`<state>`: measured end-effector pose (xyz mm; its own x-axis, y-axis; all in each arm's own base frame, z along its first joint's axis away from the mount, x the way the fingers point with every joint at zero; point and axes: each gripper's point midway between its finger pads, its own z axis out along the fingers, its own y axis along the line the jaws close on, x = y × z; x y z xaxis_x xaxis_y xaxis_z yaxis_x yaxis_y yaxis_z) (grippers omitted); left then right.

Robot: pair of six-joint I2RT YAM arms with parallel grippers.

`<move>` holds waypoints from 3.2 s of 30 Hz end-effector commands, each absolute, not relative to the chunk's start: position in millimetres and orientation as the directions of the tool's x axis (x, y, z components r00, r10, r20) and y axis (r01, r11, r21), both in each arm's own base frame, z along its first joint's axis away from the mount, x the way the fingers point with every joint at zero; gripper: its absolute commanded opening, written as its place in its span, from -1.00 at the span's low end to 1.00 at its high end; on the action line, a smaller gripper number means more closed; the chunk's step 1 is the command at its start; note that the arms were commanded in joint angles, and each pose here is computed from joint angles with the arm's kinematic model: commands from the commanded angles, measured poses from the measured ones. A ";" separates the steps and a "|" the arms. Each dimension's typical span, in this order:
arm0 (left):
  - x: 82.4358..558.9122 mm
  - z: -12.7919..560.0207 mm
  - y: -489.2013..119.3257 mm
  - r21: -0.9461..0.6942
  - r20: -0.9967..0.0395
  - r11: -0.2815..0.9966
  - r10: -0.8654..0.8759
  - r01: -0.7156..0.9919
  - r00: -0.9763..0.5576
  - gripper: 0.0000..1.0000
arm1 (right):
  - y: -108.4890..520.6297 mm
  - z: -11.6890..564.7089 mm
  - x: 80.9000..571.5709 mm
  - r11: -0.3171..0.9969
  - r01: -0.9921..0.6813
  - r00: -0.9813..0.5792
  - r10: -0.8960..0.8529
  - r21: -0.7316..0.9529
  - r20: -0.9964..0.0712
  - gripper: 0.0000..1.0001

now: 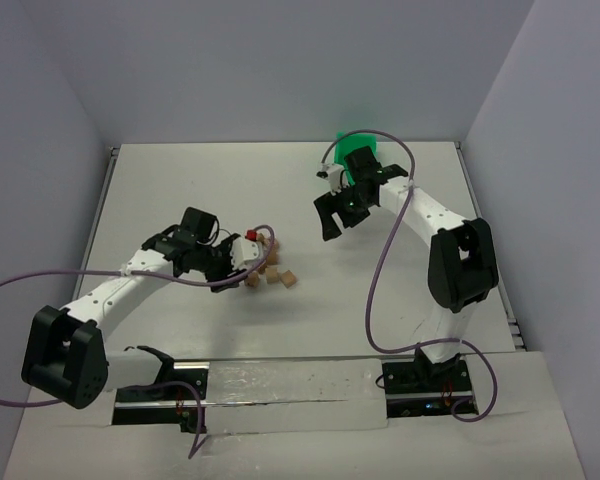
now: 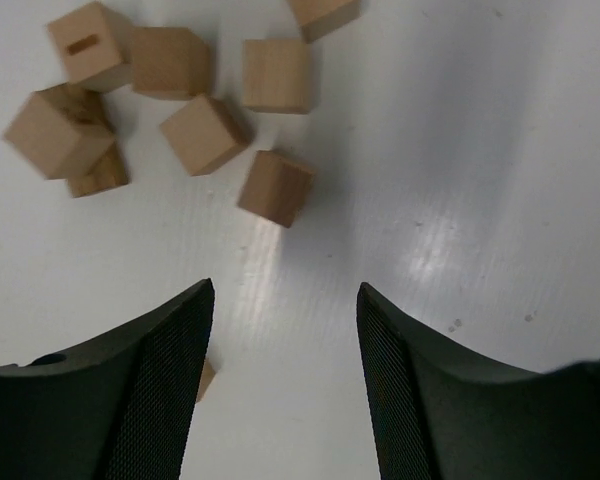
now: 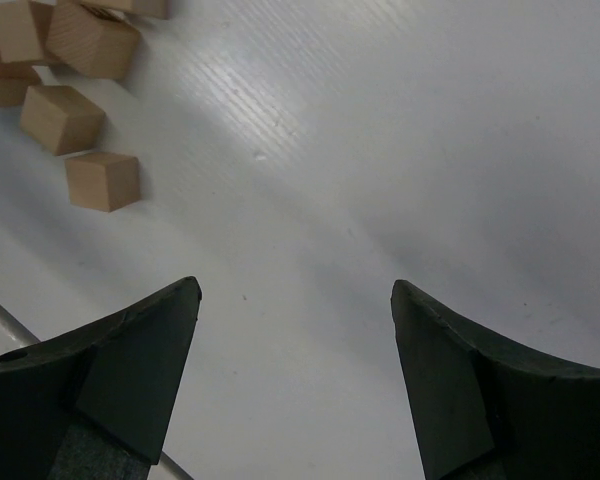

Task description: Build the wood block tower

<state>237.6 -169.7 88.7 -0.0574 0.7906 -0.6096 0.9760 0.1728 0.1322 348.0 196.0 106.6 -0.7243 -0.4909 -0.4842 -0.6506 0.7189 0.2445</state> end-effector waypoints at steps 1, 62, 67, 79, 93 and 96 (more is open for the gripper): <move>219.9 71.2 -170.8 0.059 -0.565 0.261 0.804 0.964 -0.183 0.32 | 190.7 124.1 344.7 0.721 -0.638 -0.731 -0.455 0.272 -0.509 0.69; 296.4 40.0 -196.2 -0.044 -0.546 0.543 0.690 0.839 -0.475 0.01 | 185.0 107.7 348.0 0.719 -0.619 -0.761 -0.448 0.316 -0.470 0.70; 289.8 56.2 -192.1 0.002 -0.557 0.452 0.741 0.892 -0.375 0.24 | 184.5 108.0 346.8 0.718 -0.621 -0.759 -0.451 0.315 -0.469 0.70; 247.6 126.8 -164.3 0.302 -0.473 -0.234 0.805 0.924 0.358 0.75 | 188.1 116.2 349.2 0.707 -0.629 -0.752 -0.448 0.323 -0.483 0.75; 276.1 118.7 -198.3 0.335 -0.473 -0.495 0.648 0.802 0.597 0.97 | 183.9 109.9 344.0 0.712 -0.625 -0.759 -0.460 0.319 -0.460 0.80; 279.1 112.4 -202.7 0.309 -0.485 -0.509 0.642 0.803 0.594 0.99 | 183.0 106.9 343.2 0.712 -0.626 -0.760 -0.465 0.318 -0.454 0.81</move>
